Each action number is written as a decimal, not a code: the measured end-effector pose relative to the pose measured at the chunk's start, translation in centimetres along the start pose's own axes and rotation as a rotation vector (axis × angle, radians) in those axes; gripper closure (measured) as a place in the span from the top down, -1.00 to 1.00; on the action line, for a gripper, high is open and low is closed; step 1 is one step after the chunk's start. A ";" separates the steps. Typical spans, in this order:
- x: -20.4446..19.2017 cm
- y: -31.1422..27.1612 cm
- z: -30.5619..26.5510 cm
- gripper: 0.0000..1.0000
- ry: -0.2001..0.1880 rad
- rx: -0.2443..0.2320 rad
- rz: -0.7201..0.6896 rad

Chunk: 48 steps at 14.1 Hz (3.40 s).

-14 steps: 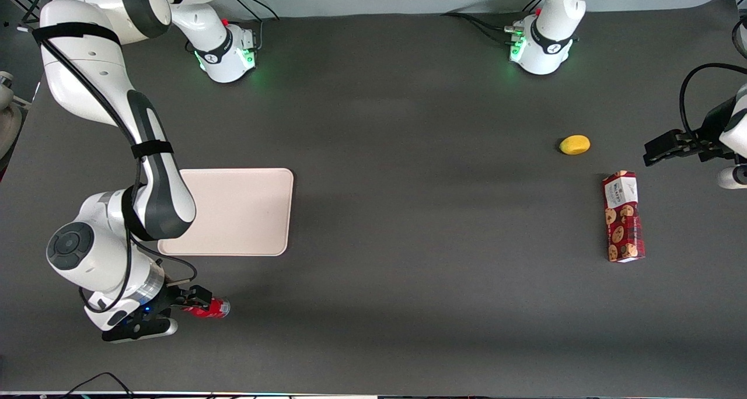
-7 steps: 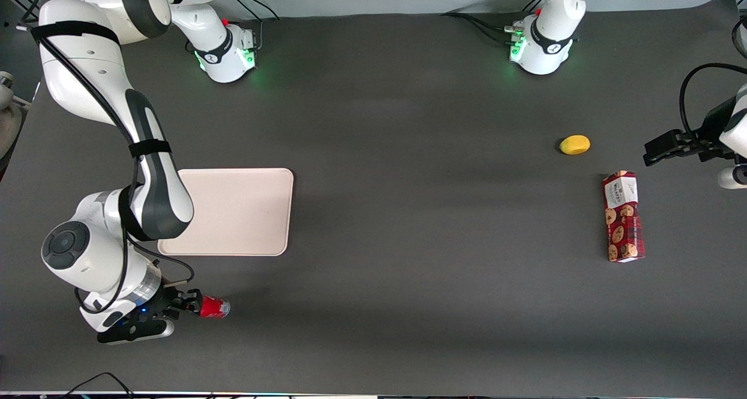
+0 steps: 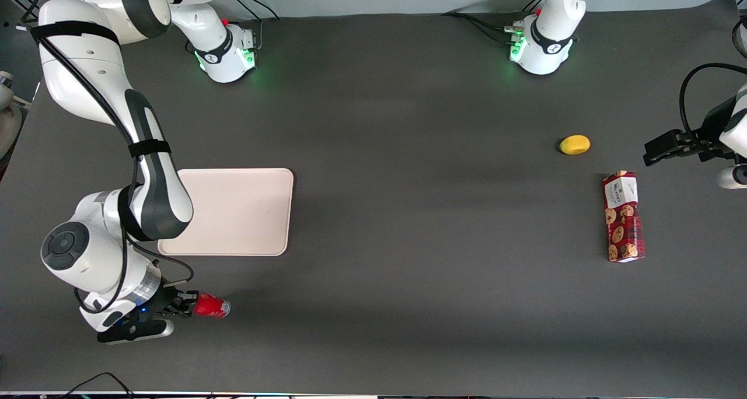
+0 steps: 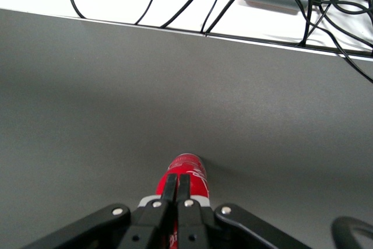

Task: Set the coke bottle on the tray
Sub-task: 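Lower the open right gripper around the red bottle and close it, then lift the red bottle and carry it toward the tray's edge, then lower the bottle onto the tray and open the right gripper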

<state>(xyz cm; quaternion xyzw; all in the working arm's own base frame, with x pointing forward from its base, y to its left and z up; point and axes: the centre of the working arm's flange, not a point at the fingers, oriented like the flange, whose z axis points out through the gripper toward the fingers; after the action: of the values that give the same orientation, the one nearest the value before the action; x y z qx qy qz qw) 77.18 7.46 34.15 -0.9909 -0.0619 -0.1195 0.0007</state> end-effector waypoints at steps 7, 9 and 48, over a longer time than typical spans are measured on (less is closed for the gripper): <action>0.1 -0.1 -0.2 0.24 0.000 0.000 -0.001; 0.1 -0.1 -0.2 0.35 0.000 0.000 -0.001; -17.9 7.3 -11.9 -0.40 -0.256 -0.059 0.028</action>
<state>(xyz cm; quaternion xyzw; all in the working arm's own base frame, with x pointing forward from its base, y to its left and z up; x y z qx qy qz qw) 57.98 -2.15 41.52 -0.9984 -0.0440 0.0063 -0.0348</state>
